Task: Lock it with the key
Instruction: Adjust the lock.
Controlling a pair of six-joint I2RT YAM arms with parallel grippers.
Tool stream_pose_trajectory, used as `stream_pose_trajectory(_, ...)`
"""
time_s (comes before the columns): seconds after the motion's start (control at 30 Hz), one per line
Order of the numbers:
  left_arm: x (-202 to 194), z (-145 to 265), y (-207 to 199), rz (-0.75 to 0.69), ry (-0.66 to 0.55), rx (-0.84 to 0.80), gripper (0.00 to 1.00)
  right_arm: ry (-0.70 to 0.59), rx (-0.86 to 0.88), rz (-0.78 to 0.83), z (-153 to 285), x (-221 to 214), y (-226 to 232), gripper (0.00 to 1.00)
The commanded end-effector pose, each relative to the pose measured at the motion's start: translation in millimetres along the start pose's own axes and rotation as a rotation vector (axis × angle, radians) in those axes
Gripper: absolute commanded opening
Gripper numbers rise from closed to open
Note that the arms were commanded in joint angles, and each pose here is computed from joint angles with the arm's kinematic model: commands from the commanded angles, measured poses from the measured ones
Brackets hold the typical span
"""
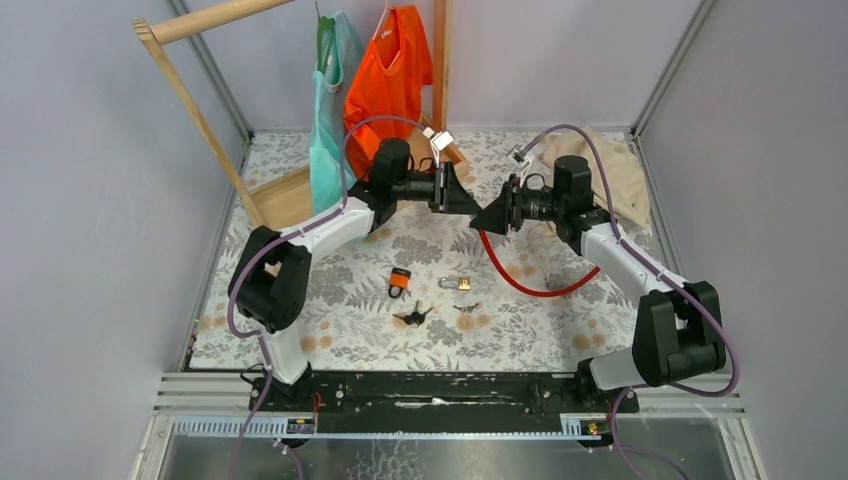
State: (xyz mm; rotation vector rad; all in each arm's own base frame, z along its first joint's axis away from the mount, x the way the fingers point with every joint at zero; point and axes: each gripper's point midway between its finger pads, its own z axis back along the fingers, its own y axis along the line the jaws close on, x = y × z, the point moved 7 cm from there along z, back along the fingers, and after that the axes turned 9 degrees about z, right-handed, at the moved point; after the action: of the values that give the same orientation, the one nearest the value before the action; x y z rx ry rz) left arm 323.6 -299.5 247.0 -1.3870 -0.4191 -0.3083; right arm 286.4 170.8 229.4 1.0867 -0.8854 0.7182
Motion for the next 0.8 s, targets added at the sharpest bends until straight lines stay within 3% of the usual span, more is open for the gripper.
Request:
stream_pose_trajectory(0.0, 1.4, -3.0, -6.0, -0.004, 0.022, -0.027, 0.0, 0.002, 0.016, 0.122, 0.3, 11.0, 3.9, 0.5)
stream_pose_trajectory(0.2, 2.7, -3.6, -7.6, -0.002, 0.019, -0.034, 0.0, 0.011, 0.014, 0.126, 1.8, 5.9, 4.5, 0.48)
stream_pose_trajectory(0.3, 2.0, -3.6, -6.9, 0.0, 0.019, -0.034, 0.0, 0.005, 0.018, 0.126, 1.8, 7.2, 5.4, 0.32)
stream_pose_trajectory(0.43, 4.3, -1.2, -12.1, -0.021, 0.008, -0.072, 0.0, 0.0, 0.015, 0.108, 1.4, 6.7, 5.5, 0.01)
stream_pose_trajectory(0.63, 3.5, 16.1, -23.8, -0.14, -0.081, -0.211, 0.43, -0.057, 0.065, 0.023, 0.4, 12.9, 15.4, 0.0)
stream_pose_trajectory(0.77, -0.1, 24.4, -22.9, -0.156, -0.105, -0.256, 0.58, -0.101, 0.12, -0.005, 1.5, 21.8, 25.4, 0.0)
